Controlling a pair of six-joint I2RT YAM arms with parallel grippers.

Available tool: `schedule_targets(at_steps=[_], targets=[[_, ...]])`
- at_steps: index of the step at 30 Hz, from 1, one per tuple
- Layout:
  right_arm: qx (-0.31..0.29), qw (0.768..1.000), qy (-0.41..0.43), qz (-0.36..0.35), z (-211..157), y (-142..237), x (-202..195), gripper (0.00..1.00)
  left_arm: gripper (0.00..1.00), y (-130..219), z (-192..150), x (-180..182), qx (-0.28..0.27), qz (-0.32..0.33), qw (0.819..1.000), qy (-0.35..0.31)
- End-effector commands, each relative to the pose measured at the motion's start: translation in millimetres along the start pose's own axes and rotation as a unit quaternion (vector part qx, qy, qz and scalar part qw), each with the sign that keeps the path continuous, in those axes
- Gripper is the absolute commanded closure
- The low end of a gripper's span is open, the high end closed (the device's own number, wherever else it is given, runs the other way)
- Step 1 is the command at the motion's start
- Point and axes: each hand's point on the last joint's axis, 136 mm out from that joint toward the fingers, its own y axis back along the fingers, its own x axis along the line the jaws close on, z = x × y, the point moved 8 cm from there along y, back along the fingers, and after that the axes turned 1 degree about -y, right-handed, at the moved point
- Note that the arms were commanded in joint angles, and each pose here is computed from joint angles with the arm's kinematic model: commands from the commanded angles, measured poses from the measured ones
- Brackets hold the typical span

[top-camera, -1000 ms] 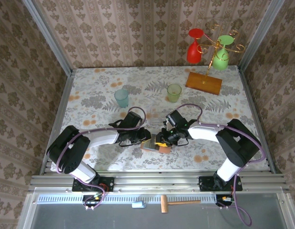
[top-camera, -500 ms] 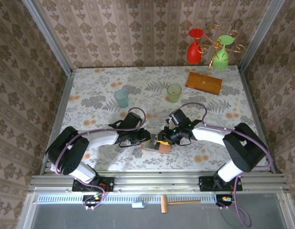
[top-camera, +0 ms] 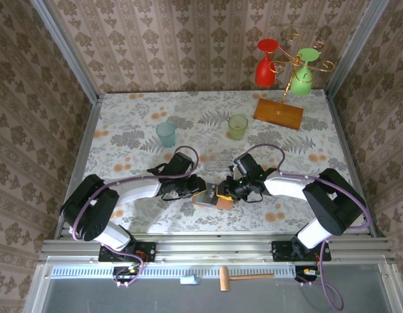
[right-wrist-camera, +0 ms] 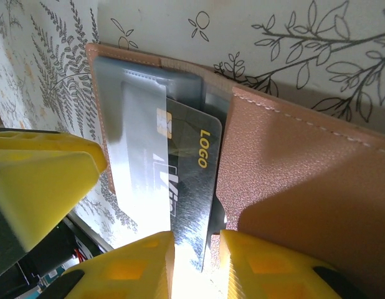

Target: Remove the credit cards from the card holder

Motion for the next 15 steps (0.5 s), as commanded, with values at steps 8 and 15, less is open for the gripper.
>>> schedule_targets(at_steps=[8,15], targets=[[-0.01,1.0,-0.01,0.008,3.5,-6.4,-10.2,0.76,0.76,-6.2,2.5,-4.6,0.007,-0.003,1.0,-0.011],[-0.005,0.999,-0.019,0.028,6.5,-10.9,-11.3,0.77,0.78,-10.8,-0.7,2.7,0.016,0.006,1.0,-0.006]])
